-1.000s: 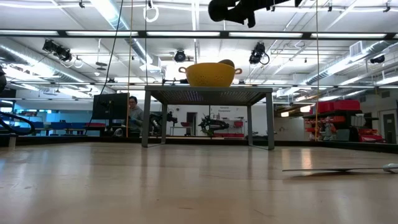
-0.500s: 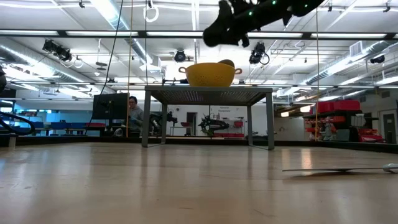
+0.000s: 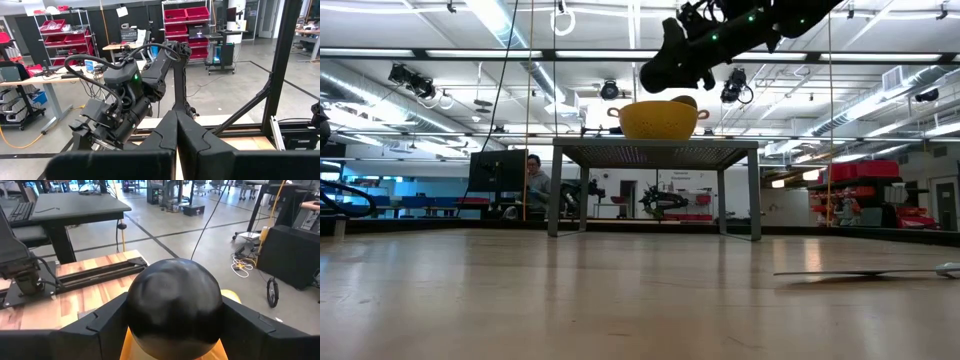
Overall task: Pick & Place Fruit
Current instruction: Put the black plum into the yellow strainer bowl on the shelf
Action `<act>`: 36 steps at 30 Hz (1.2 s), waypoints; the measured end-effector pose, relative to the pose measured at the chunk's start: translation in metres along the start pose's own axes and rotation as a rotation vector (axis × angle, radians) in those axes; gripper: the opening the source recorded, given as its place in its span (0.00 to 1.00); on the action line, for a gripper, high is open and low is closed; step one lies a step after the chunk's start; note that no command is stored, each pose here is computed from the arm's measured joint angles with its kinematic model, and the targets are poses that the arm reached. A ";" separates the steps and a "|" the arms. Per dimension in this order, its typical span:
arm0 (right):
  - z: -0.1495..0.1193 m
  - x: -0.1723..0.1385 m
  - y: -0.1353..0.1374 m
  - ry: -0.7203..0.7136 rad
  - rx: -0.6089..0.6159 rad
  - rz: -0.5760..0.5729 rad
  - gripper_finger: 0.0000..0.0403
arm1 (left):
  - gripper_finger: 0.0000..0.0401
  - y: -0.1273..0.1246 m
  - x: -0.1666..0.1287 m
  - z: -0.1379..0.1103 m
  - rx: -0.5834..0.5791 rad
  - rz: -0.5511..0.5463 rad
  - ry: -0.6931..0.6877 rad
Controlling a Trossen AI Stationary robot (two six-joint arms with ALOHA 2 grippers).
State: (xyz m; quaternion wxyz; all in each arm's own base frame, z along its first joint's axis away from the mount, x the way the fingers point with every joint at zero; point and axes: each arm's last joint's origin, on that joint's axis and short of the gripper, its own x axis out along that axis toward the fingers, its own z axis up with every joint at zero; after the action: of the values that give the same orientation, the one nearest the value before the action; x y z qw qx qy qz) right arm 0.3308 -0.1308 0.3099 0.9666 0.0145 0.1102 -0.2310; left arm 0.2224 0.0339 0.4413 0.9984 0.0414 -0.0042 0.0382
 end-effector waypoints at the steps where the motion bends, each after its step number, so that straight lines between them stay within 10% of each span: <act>1: 0.000 0.000 0.000 -0.001 0.000 0.000 0.66 | 0.01 0.000 0.000 0.000 0.000 0.000 0.000; 36: 0.000 0.000 0.000 -0.001 -0.016 -0.003 0.80 | 0.01 0.000 0.000 0.000 -0.043 0.000 0.000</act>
State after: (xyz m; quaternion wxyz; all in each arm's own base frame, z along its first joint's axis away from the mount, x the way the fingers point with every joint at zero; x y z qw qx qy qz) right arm 0.3306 -0.1308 0.3103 0.9664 0.0065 0.1115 -0.2315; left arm 0.2224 0.0339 0.4413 0.9991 0.0199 -0.0050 0.0380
